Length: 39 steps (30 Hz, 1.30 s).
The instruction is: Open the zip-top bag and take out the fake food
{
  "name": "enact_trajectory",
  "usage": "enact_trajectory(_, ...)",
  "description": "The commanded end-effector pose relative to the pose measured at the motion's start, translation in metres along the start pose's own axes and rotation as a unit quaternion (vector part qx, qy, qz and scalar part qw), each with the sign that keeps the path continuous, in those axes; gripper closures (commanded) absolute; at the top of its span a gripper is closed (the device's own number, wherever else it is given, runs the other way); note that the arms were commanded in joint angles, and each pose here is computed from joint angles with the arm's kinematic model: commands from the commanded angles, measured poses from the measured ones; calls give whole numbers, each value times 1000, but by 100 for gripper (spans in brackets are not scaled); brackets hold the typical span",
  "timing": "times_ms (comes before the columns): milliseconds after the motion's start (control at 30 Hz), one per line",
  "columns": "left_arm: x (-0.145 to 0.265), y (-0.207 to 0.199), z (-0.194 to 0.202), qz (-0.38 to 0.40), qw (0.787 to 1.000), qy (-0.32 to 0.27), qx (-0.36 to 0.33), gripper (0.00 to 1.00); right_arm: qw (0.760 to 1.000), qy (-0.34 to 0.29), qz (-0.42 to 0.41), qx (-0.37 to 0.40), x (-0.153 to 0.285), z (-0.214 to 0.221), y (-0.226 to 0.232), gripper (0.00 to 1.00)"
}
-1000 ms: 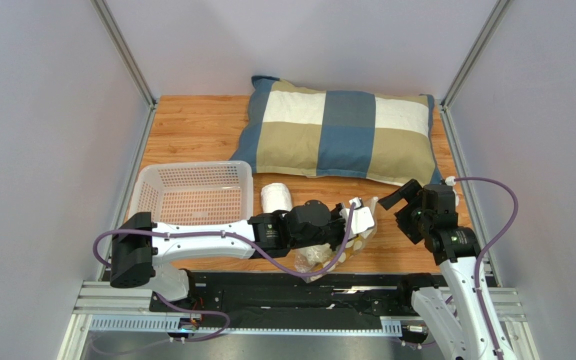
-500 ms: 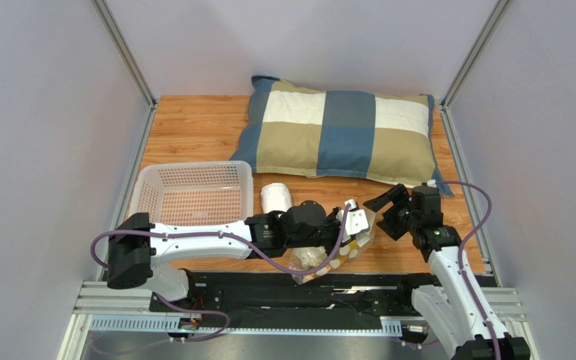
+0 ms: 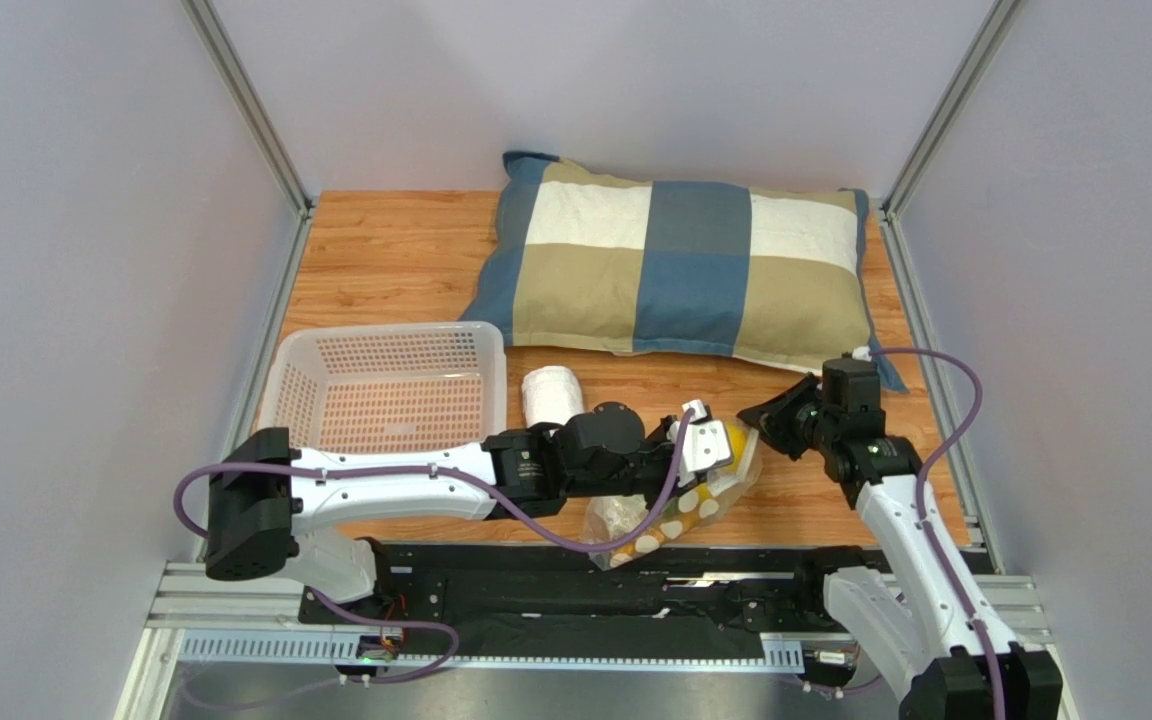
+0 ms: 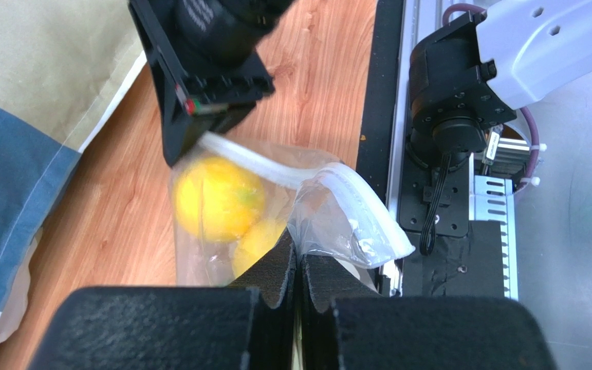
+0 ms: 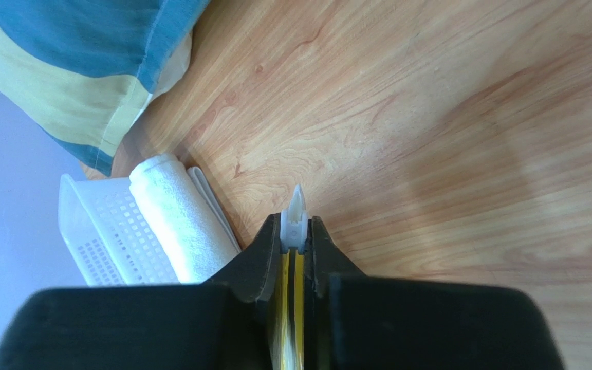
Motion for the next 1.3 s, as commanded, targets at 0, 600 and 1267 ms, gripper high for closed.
enact_trajectory(0, 12, 4, -16, -19, 999, -41, -1, 100, 996, -65, 22, 59, 40, -26, 21, 100)
enact_trajectory(600, 4, 5, -59, -3, 997, -43, 70, 1, 993, -101, 52, 19, 99, -32, 49, 100)
enact_trajectory(1267, -66, -4, -38, -19, 1000, 0, -7, 1, 981, -137, 80, -114, 127, -33, 51, 100)
Point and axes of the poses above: each gripper's point midway between its finger pads, its own x axis back along the fingers, its own y axis along the line the jaws close on, z = x × y, the point moved 6 cm from there along x, back along the fingers, and after that the axes turned 5 degrees about x, right-handed, at the moved point
